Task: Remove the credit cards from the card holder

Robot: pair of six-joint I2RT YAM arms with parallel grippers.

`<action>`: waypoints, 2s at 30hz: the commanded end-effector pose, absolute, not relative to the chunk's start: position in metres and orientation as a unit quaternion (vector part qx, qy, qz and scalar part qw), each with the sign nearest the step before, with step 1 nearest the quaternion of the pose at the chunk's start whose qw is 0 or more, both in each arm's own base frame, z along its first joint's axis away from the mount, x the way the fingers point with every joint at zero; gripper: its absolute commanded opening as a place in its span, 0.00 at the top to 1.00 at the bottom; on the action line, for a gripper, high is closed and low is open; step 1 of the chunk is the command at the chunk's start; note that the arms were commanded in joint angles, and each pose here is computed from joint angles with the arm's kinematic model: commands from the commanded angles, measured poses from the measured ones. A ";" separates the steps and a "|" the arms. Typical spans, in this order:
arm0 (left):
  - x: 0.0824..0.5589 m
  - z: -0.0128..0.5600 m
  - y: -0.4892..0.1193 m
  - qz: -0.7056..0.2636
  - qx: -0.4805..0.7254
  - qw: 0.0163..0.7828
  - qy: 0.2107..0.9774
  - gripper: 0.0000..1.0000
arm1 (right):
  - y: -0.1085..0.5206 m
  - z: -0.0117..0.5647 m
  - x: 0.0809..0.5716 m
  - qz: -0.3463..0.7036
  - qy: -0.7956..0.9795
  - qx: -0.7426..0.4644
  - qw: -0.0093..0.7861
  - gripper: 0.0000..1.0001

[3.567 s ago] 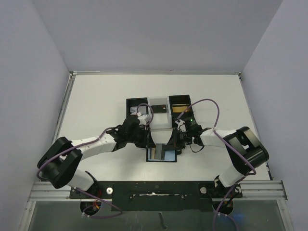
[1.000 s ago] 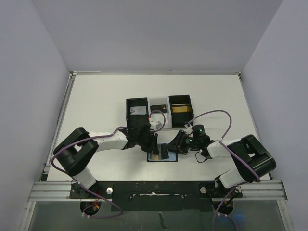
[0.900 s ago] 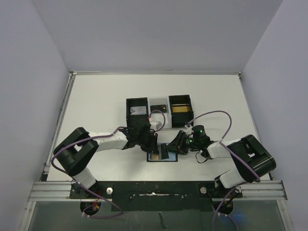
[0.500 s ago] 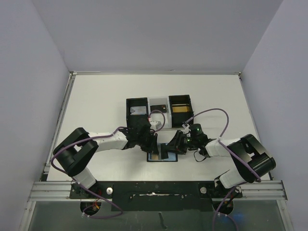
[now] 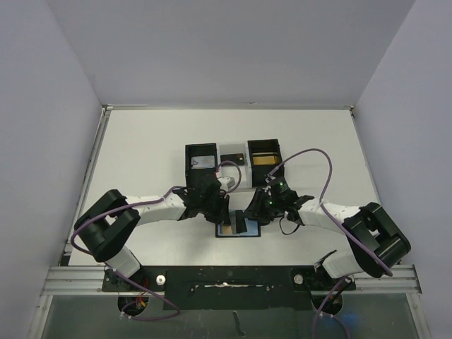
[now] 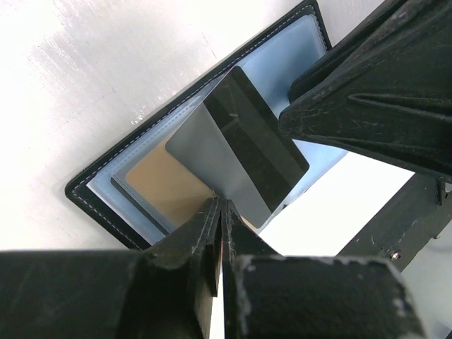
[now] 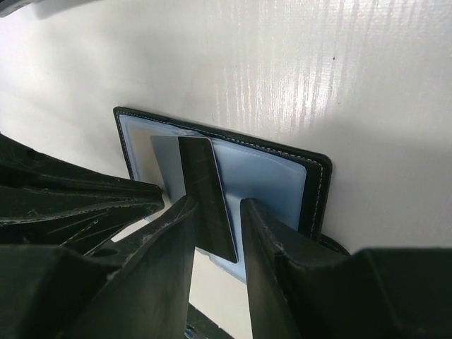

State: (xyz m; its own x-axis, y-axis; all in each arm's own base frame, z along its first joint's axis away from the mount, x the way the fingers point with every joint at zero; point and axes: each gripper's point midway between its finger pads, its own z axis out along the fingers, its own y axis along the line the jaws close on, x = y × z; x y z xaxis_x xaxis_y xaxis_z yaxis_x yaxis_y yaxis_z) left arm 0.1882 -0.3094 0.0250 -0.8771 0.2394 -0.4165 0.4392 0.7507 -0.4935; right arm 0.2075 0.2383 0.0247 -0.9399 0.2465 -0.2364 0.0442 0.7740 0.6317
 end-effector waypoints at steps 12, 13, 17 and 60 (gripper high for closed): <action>0.154 -0.036 -0.266 -0.231 0.160 0.115 0.953 1.00 | 0.261 0.013 0.192 0.340 0.932 0.044 0.121 0.69; 0.153 -0.038 -0.265 -0.228 0.160 0.114 0.954 1.00 | 0.264 0.017 0.193 0.357 0.925 0.046 0.121 0.69; 0.153 -0.040 -0.265 -0.225 0.163 0.112 0.954 1.00 | 0.279 0.038 0.196 0.441 0.887 0.054 0.125 0.73; 0.170 0.022 -0.299 -0.268 0.213 0.143 0.929 0.99 | 0.230 0.017 0.186 0.287 0.950 0.061 0.109 0.63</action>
